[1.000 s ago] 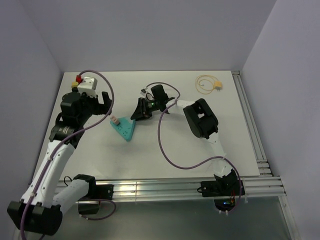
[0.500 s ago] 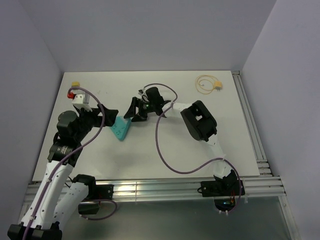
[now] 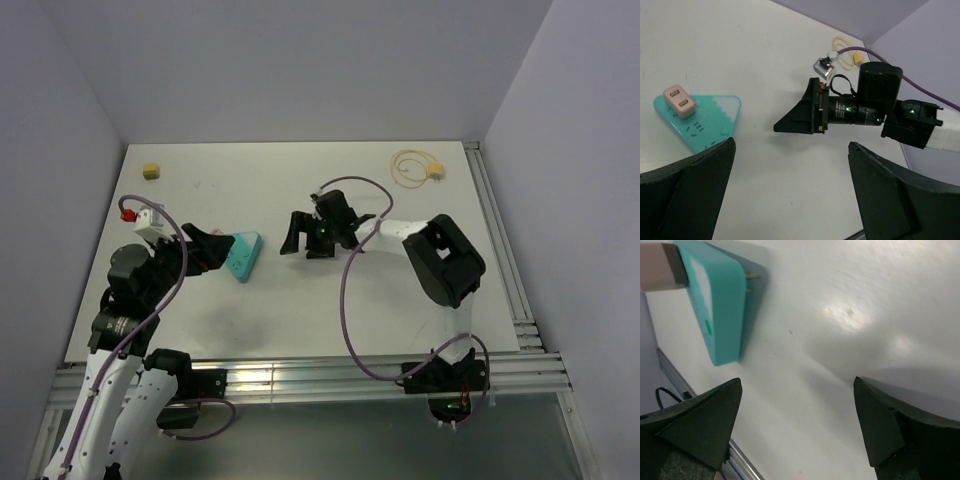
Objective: Insert the plug
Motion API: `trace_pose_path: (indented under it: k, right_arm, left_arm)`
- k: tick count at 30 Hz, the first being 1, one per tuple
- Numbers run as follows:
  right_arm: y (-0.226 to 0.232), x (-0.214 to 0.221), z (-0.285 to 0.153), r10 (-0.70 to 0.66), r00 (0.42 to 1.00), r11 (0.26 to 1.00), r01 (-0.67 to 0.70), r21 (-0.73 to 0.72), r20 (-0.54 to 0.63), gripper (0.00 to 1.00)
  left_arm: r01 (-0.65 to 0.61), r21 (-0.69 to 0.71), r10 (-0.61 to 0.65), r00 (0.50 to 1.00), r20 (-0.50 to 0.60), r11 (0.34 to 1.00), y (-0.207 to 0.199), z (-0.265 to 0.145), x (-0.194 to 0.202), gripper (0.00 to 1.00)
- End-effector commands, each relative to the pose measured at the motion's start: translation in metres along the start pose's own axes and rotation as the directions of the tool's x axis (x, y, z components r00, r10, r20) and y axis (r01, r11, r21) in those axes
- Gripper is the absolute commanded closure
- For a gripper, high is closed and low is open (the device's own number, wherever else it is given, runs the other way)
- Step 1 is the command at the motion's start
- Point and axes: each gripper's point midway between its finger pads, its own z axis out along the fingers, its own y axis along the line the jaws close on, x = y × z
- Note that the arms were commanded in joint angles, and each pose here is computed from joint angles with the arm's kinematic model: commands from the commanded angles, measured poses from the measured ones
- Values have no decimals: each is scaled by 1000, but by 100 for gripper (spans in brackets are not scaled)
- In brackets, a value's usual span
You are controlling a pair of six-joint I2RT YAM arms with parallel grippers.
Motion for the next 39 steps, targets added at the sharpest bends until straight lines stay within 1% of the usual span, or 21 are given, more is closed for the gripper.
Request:
trace_pose_path:
  k: [1,5,10,12,14,16,17,18,20,22,24,26,27,29,30,31,32,33,35,38,39]
  right_arm:
    - [-36,17,-25,-14,998,989,5,150,61,0]
    - [-33,35,-42,-16,996,989,3,149,88,0]
    - [-23,50,-62,-50,994,988,35,149,96,0]
    - [-25,52,-69,-61,993,985,44,167,99,0]
    - [-19,45,-82,-83,987,983,59,173,134,0]
    - [-22,33,-98,-92,977,972,47,231,190,0]
    - [-25,26,-103,-95,972,964,35,264,217,0]
    - [-27,8,-113,-104,954,951,12,309,283,1]
    - [-38,-5,-126,-98,942,927,-30,374,319,1]
    - [-44,-24,-138,-95,922,903,-79,422,375,1]
    - [-56,-48,-153,-51,892,889,-164,427,449,1]
    - [-65,-66,-163,19,856,885,-255,390,516,2]
    - [-84,-82,-175,63,824,867,-324,378,563,2]
    - [-96,-103,-185,131,779,863,-394,317,613,4]
    - [-115,-122,-197,150,743,842,-441,309,653,4]
    - [-122,-134,-202,140,727,839,-448,310,672,4]
    - [-128,-143,-206,133,725,838,-447,315,676,4]
    - [-141,-163,-213,120,706,826,-461,325,698,4]
    - [-156,-182,-220,58,705,803,-454,386,707,4]
    - [-179,-229,-221,28,697,769,-473,430,716,5]
    - [-189,-235,-224,20,697,744,-489,455,716,5]
  left_arm:
    - [66,15,-64,995,-70,998,-11,-12,8,1]
    - [105,10,-104,991,-84,994,-11,-22,16,1]
    - [161,22,-160,986,-42,987,-15,-30,13,1]
    - [166,14,-166,985,-46,986,-13,-30,14,1]
    - [151,-13,-151,987,-58,989,-9,-29,16,0]
    - [145,-57,-149,986,-76,988,0,-27,21,1]
    - [150,-75,-156,984,-82,986,4,-26,23,0]
    - [159,-98,-168,981,-94,982,9,-23,27,0]
    - [173,-111,-184,977,-108,979,11,-20,30,0]
    - [174,-108,-189,971,-149,979,10,-16,37,1]
    - [185,-121,-204,964,-173,975,13,-13,43,0]
    - [185,-122,-205,962,-181,975,13,-14,44,1]
    - [182,-118,-200,966,-166,976,11,-17,40,1]
    - [168,-125,-185,974,-133,978,12,-20,34,0]
    - [165,-113,-176,979,-101,980,10,-25,28,0]
    - [164,-97,-173,981,-89,982,7,-28,26,0]
    - [161,-72,-167,982,-85,984,3,-30,26,0]
    - [154,-31,-156,985,-70,988,-3,-33,24,0]
    - [144,26,-141,986,-84,989,-12,-36,27,1]
    - [121,11,-121,992,-44,993,-10,-39,18,0]
    - [114,14,-114,993,-25,993,-11,-41,14,0]
